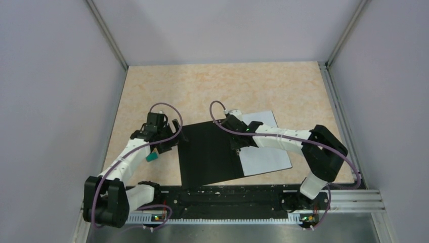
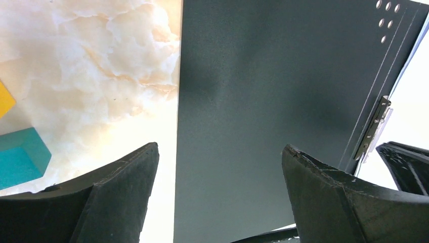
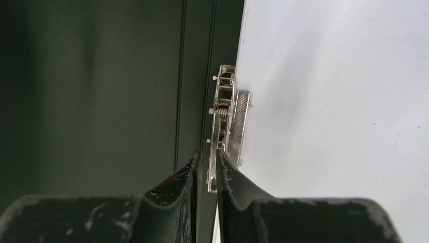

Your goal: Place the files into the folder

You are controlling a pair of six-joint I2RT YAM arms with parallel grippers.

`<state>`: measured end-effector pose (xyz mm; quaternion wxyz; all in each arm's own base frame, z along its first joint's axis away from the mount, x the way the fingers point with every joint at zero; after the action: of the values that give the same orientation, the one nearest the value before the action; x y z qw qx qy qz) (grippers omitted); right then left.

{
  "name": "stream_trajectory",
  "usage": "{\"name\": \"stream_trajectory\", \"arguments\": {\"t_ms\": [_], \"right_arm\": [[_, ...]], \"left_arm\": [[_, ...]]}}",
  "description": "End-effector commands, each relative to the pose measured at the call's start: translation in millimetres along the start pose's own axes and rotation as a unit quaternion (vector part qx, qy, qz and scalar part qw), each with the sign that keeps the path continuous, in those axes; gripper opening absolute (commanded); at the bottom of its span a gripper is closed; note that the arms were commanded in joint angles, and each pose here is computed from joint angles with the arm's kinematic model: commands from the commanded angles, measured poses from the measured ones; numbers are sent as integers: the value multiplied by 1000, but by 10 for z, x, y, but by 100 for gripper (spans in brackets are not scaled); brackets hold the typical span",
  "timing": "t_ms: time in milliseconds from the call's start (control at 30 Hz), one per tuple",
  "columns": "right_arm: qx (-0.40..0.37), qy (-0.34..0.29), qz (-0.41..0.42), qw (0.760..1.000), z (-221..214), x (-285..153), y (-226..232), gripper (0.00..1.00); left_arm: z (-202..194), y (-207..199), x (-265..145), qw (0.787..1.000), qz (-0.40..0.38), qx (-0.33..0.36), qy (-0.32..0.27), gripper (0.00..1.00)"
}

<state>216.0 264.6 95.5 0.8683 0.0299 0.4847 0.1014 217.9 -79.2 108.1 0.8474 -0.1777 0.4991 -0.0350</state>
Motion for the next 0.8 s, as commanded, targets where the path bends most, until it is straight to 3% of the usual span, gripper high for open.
{"name": "stream_trajectory", "arguments": {"t_ms": [0,400,633,767], "right_arm": [[-6,-9,-29,1000,49,94,84,14],[-25,-4,-82,996,-78,282,100,13],[-15,-22,-77,997,-20,273,161,18],[-20,-13,-82,996,-62,356,164,13]], "left_arm": [[174,-43,-119,999,1,-2,-33,95],[92,-38,-90,1000,-13,-1,-28,95],[54,-44,-51,999,-23,-6,-26,94],[48,-42,-41,999,-24,-5,-25,94]]}}
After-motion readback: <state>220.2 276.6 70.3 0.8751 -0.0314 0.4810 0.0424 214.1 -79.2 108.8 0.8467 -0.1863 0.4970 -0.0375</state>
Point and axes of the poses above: each gripper's point midway between its finger pads, its own x axis out along the fingers, its own y axis along the line the jaws close on, z = x × y, the point moved 5 cm from there along -x, back along the fingers, and after that the axes turned 11 degrees about x, right-handed, at the moved point
